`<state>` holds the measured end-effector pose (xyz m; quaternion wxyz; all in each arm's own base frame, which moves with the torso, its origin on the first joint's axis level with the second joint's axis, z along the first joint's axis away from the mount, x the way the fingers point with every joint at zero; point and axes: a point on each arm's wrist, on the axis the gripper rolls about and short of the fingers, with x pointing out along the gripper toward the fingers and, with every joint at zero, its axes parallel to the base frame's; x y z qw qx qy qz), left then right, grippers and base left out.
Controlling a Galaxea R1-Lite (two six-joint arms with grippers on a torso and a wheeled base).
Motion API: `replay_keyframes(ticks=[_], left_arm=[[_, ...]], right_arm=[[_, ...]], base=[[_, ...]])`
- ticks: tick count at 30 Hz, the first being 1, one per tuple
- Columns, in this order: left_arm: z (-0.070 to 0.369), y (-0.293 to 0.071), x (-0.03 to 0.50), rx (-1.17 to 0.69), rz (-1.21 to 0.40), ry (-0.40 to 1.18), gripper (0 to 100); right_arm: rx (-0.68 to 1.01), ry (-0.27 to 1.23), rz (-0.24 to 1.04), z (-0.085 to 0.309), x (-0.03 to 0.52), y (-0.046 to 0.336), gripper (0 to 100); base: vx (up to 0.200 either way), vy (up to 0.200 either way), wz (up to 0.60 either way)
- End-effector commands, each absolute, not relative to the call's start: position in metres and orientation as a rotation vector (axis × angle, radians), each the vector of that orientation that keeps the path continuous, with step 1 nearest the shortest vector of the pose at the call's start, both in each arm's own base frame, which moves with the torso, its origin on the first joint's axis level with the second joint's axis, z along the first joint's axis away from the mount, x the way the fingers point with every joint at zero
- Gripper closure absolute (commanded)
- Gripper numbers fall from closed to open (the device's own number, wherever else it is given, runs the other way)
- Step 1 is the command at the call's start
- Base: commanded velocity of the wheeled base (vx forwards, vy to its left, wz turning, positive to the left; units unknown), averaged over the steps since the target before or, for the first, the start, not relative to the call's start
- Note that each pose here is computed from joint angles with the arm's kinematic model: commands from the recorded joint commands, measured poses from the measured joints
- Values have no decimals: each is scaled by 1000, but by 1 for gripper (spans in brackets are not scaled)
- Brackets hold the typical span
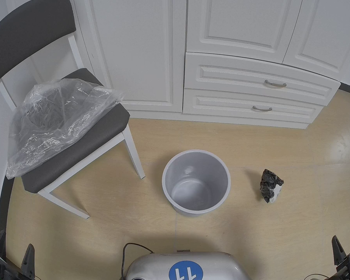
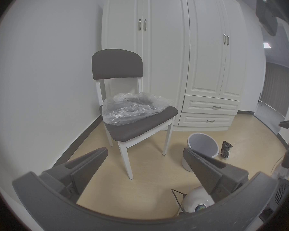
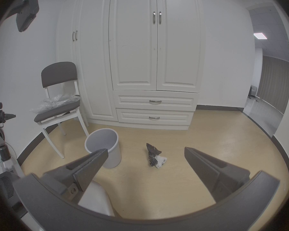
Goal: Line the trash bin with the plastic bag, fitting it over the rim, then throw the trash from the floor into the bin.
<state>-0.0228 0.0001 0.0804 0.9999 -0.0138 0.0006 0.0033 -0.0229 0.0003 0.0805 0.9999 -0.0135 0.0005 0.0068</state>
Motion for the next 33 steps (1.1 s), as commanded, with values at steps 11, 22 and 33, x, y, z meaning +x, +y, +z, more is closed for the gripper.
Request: replay_keyframes(ticks=[11,22,33], left_arm=[[75,0,-23,14,-3,5,0],[75,0,-23,15,0,5,0],[75,0,-23,12,0,3,0]], right_arm=[[-28,3,14,75,-23,0,0],[-28,3,14,75,-23,0,0],[-28,3,15,75,-23,0,0]], base=[[0,0,0],[0,0,0],[0,0,0]])
